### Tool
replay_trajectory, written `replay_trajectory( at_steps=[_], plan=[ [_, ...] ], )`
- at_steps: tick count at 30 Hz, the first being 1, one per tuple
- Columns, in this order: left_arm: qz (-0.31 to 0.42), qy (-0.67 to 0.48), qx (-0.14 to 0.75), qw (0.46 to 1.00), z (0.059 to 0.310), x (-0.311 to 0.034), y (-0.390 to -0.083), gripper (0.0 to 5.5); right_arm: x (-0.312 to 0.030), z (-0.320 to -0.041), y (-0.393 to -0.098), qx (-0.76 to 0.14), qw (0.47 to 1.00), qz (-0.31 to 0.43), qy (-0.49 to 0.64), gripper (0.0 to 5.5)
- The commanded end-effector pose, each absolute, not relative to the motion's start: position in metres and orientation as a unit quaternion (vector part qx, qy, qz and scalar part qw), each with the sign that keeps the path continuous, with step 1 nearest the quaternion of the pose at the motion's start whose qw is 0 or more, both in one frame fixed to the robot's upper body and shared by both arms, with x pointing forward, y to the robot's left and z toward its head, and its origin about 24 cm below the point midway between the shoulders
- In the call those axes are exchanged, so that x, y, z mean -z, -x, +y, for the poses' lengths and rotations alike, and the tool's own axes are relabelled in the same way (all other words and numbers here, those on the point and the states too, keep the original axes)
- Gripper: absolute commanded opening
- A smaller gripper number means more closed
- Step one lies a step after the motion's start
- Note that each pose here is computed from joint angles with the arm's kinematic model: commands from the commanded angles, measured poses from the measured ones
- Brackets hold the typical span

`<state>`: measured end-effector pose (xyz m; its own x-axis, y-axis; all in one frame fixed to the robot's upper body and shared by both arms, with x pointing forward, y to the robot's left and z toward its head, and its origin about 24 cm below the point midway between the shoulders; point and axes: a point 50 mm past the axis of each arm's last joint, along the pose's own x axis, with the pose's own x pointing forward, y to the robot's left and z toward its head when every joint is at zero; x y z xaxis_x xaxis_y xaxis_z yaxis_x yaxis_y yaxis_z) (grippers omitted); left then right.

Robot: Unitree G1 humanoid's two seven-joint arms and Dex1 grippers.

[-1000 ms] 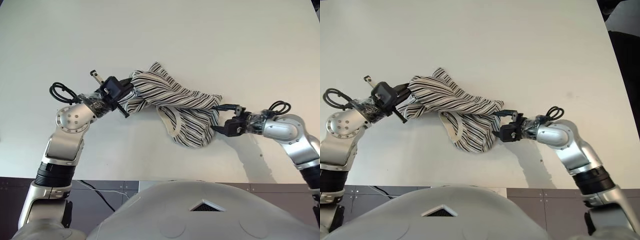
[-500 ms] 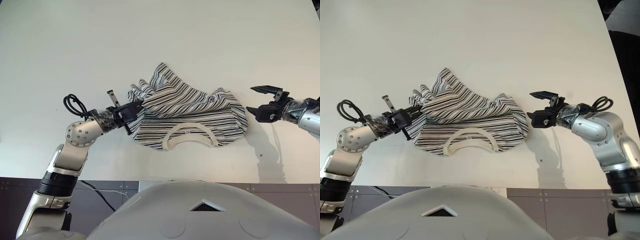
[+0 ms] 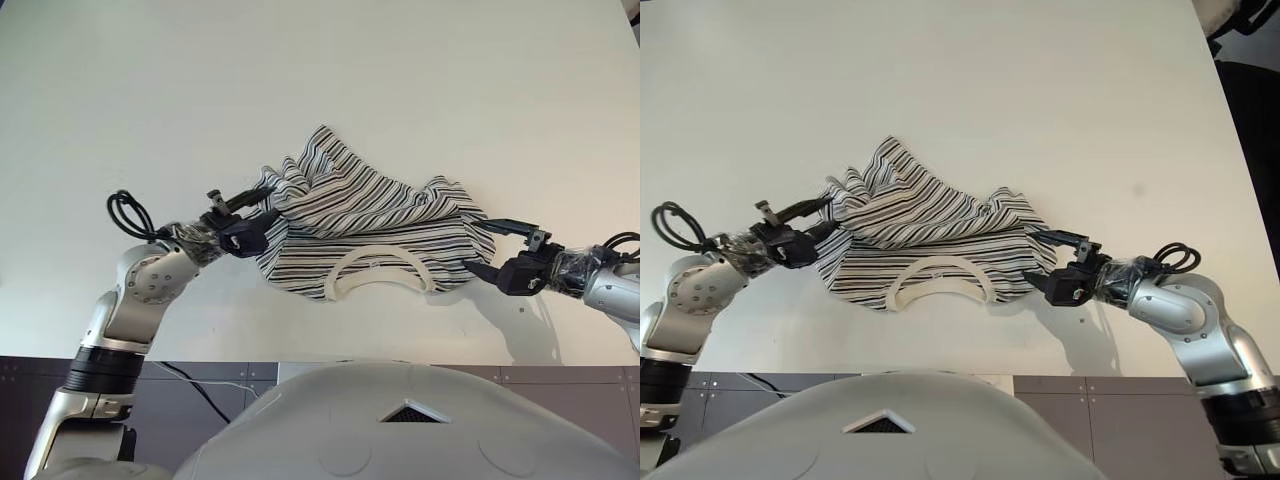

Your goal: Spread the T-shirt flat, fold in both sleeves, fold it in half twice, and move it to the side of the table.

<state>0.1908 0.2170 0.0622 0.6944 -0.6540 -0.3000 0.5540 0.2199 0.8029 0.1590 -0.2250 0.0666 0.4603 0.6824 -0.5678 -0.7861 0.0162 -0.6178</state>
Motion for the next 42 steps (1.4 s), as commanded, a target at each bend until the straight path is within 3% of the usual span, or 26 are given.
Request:
replay_trajectory(
  at_steps=[1,5,11,29,42],
  plan=[
    [-0.087,-0.501,0.410,0.758,0.222,-0.065,-0.172,2.08,-0.064,-0.223,-0.156,-0.516,0.711,0.055,0.475,3.44],
    [-0.050,-0.494,0.471,0.729,0.240,-0.061,-0.137,2.08,-0.063,-0.222,-0.153,-0.512,0.716,0.055,0.471,3.44],
    [0.013,-0.502,0.537,0.678,0.251,-0.051,-0.108,2.08,-0.065,-0.218,-0.148,-0.505,0.723,0.048,0.469,3.44],
    [0.073,-0.607,0.562,0.556,0.251,-0.027,-0.136,2.08,-0.071,-0.209,-0.140,-0.489,0.731,0.026,0.475,3.44],
    [0.059,-0.572,0.606,0.549,0.236,-0.034,-0.132,2.08,-0.071,-0.207,-0.143,-0.478,0.739,0.018,0.474,3.44]
  ],
)
